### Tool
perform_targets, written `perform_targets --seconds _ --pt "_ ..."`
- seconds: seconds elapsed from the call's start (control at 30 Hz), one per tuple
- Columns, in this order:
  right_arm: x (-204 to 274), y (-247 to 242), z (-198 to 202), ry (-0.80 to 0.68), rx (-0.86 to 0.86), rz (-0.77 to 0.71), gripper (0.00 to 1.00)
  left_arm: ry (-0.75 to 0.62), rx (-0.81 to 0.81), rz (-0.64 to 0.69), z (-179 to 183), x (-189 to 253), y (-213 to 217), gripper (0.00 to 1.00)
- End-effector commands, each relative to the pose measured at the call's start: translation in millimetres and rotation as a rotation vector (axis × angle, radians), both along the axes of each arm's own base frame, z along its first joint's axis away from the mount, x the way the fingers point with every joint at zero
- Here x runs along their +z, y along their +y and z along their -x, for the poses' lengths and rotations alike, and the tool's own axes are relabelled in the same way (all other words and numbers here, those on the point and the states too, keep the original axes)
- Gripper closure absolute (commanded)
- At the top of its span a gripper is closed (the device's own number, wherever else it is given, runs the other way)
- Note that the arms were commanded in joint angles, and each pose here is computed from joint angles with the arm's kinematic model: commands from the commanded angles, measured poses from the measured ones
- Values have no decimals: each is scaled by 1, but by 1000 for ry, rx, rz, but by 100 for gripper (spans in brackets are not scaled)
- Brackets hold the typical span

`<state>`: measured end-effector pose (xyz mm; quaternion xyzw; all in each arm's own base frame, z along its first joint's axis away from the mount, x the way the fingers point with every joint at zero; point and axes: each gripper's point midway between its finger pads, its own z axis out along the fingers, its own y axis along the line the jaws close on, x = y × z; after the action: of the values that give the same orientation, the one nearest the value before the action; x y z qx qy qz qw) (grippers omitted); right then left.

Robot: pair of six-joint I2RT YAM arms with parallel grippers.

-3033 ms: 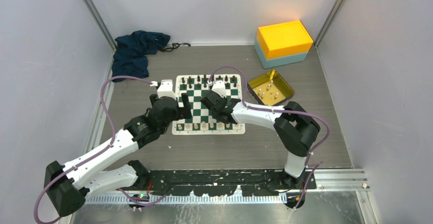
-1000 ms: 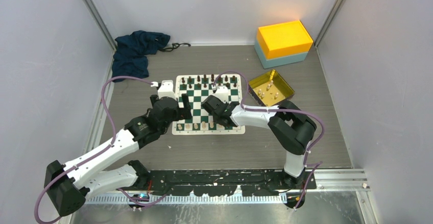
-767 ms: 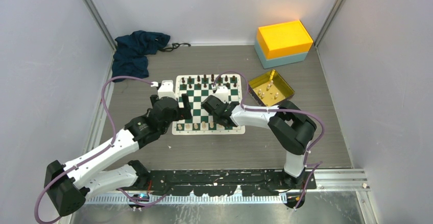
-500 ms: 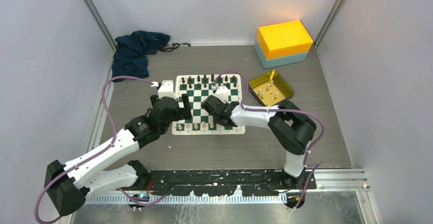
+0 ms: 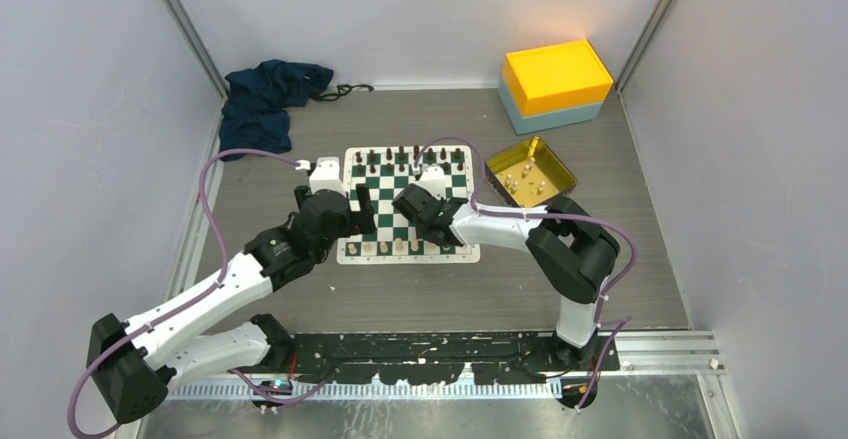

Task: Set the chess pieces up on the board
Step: Place the chess piece on the chessboard, then pick up the chess piece from the storage box.

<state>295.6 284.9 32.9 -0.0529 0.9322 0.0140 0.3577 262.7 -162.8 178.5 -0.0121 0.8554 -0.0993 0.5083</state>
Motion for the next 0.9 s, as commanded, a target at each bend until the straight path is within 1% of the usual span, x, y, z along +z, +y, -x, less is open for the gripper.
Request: perform_targets --seconds 0.0,0.2,0.33,0.43,0.6,0.7,0.87 --pt "44 14 -16 -92 3 -51 66 -40 7 15 -5 11 -2 4" --pt "79 14 -26 -153 4 -60 65 -43 6 18 -7 12 -4 4" --pt "109 -4 -41 -204 -47 -71 65 -41 4 17 -8 13 -5 4" --pt "129 -34 -56 -242 -124 -91 65 -42 2 19 -9 14 -7 4" --pt "148 -101 -81 -286 -283 -122 64 -40 -3 23 -10 14 -10 4" --pt "146 -141 -92 -280 -375 -122 64 -37 -8 23 -12 12 -13 4" --pt "125 -201 -103 -236 -515 -92 64 -32 -13 22 -16 10 -18 4"
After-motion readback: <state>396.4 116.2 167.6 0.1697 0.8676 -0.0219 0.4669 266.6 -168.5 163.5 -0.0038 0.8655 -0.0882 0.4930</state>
